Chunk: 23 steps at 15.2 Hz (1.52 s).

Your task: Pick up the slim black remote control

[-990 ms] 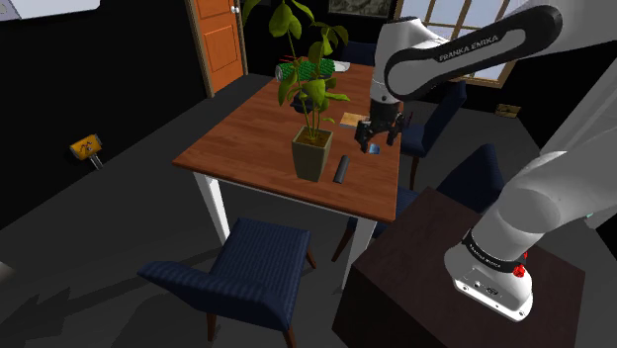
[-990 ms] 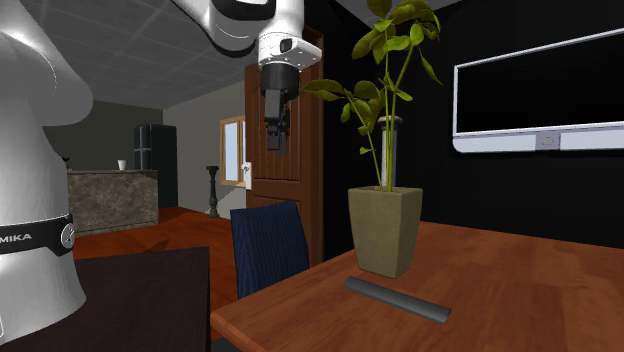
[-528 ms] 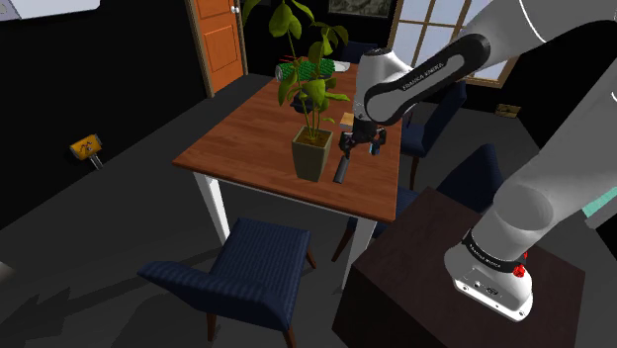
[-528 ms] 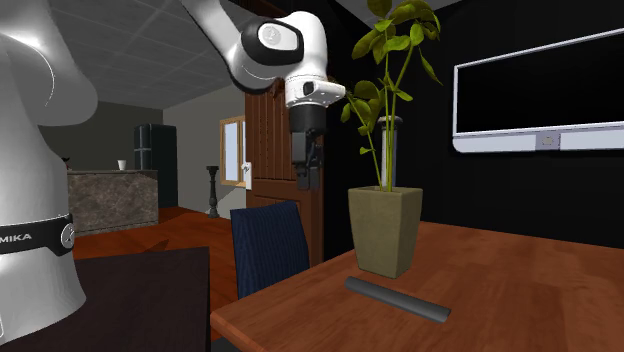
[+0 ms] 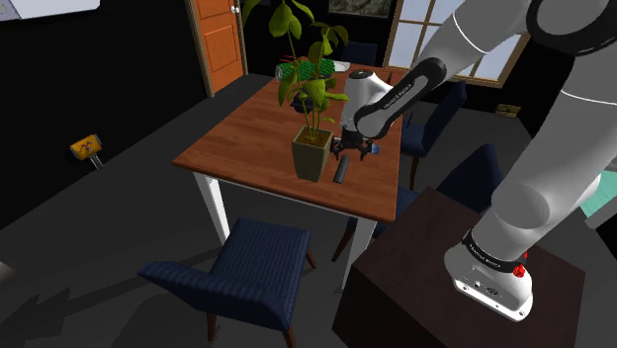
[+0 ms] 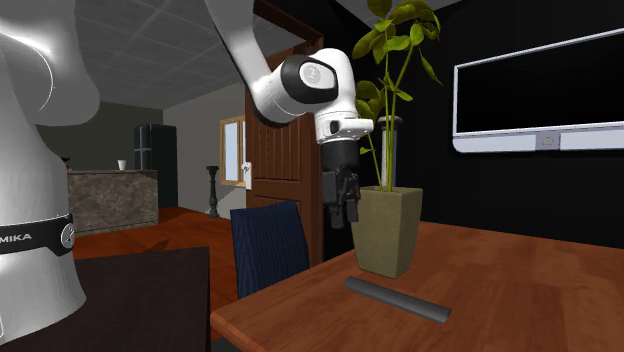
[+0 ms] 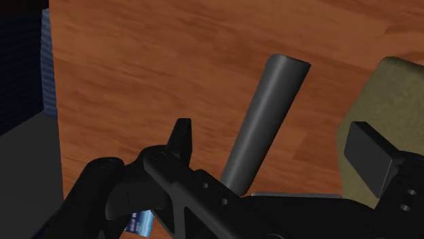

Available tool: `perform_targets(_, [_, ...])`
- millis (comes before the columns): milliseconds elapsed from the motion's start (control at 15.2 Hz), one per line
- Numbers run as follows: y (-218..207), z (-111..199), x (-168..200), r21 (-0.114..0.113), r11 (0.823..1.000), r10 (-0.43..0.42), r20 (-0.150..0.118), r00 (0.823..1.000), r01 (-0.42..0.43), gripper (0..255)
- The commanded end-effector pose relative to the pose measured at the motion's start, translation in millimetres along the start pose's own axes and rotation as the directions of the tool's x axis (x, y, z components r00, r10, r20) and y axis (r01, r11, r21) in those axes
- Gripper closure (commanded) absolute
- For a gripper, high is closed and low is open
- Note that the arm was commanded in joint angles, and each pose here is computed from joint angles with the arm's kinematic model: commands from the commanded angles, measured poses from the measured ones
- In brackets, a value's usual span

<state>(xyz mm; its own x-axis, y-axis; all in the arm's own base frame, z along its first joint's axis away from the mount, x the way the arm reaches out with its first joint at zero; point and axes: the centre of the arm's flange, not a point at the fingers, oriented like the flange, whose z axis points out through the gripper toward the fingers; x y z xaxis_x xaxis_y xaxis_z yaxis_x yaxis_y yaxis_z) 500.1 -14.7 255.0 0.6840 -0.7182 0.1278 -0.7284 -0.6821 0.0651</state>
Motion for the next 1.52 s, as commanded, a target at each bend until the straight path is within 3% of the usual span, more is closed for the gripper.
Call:
perform_targets(0, [-4, 24, 16, -0.002, 0.998, 0.059, -0.018, 0.998, -0.059, 0])
perform_targets(264, [-11, 63, 47, -0.006, 0.985, 0.171, -0.053, 0.984, -0.172, 0])
perform_targets(528, [-13, 98, 76, -0.005, 0.962, 0.273, -0.084, 0.958, -0.274, 0])
perform_targets(1122, [-16, 137, 71, -0.005, 0.962, 0.272, -0.084, 0.958, -0.274, 0])
perform_targets(1188, [-16, 136, 71, -0.005, 0.962, 0.272, -0.084, 0.958, -0.274, 255])
perform_targets(1452, [-15, 135, 71, -0.005, 0.962, 0.273, -0.084, 0.958, -0.274, 255])
